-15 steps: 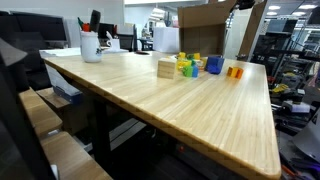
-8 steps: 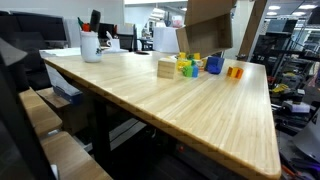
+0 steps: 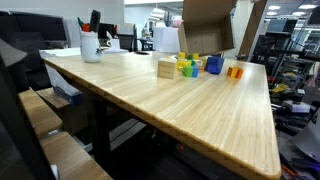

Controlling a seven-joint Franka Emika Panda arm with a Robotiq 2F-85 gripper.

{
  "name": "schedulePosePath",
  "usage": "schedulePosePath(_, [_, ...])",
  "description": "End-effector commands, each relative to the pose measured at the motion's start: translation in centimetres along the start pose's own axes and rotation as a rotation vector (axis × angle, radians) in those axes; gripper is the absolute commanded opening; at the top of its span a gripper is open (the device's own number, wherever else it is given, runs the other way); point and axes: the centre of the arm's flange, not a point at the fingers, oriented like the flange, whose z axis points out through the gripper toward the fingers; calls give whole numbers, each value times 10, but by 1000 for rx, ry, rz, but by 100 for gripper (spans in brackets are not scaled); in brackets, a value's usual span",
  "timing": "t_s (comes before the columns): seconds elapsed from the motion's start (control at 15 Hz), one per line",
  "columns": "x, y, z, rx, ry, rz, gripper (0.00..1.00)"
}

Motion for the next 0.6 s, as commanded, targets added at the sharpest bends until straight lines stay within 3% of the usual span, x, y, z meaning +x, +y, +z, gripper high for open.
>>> schedulePosePath(0.0, [8, -8, -13, 38, -23, 104, 2])
schedulePosePath(0.53, [27, -4, -29, 117, -63, 282, 5])
